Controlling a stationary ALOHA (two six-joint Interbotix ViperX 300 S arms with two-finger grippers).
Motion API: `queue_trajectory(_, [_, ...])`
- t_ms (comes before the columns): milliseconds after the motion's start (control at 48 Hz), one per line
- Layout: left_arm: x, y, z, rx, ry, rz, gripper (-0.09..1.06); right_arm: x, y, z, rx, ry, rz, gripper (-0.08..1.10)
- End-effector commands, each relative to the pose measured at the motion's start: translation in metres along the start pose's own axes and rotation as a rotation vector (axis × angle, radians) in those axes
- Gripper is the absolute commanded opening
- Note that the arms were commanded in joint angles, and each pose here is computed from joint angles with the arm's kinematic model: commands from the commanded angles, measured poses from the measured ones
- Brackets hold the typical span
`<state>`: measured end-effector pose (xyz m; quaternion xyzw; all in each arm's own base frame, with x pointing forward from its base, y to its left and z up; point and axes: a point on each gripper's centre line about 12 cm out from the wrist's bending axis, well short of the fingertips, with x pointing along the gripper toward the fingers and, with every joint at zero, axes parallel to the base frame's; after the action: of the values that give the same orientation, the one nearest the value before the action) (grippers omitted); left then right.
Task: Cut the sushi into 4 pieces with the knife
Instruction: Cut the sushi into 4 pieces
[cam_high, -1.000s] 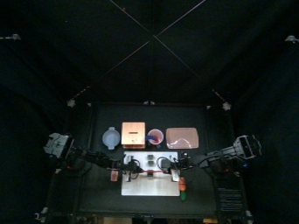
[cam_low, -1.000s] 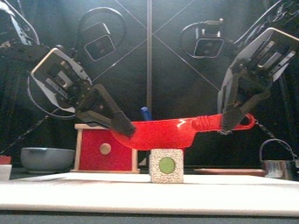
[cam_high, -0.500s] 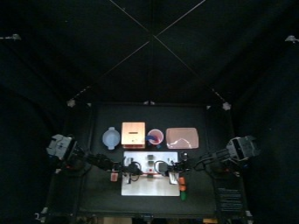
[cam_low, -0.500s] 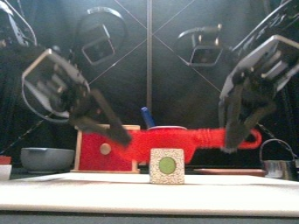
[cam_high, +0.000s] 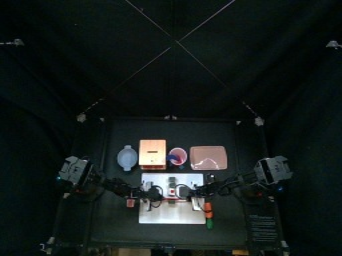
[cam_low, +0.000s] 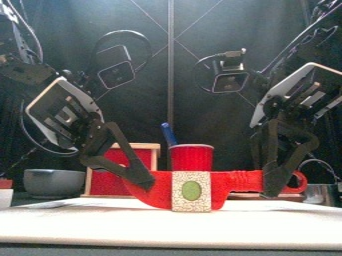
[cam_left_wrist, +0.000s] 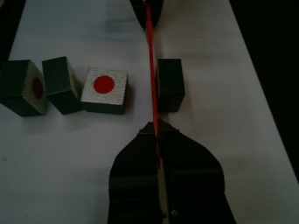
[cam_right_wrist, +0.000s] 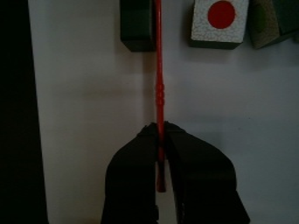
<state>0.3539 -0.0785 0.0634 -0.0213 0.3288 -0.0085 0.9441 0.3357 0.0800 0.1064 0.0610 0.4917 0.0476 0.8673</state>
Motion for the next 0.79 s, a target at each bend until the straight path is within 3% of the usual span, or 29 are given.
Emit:
queue_trajectory(21, [0.003,-0.003,-0.012,-0.004,0.044,0.002,0.19,0.003,0.007,0.003,-0.013,-0.005,0.011,0.14])
queue_trajectory(146, [0.000,-0.005,-0.006,-0.006,0.028,-0.006,0.21,-0.004,0.008,0.005,-0.023,0.008,0.011,0.14])
queue_trajectory(271, [-0.008,-0.004,0.011,-0.017,-0.025,-0.010,0.28,-0.020,0.008,0.011,-0.032,-0.009,0.014,0.14])
queue_trajectory(354, [-0.017,-0.003,0.025,-0.028,-0.070,-0.015,0.40,-0.034,0.010,0.017,-0.038,-0.040,0.021,0.14])
queue_trajectory(458, [-0.029,0.001,0.044,-0.040,-0.136,-0.015,0.64,-0.048,0.011,0.020,-0.042,-0.073,0.029,0.14])
queue_trajectory(604, [-0.044,0.010,0.059,-0.048,-0.203,-0.004,0.93,-0.062,0.011,0.016,-0.031,-0.082,0.038,0.14])
queue_trajectory(688, [-0.054,0.015,0.065,-0.051,-0.243,0.005,1.01,-0.071,0.010,0.008,-0.027,-0.057,0.039,0.14])
queue_trajectory(792, [-0.071,0.020,0.067,-0.049,-0.288,0.007,1.02,-0.086,0.007,-0.004,-0.023,0.005,0.032,0.14])
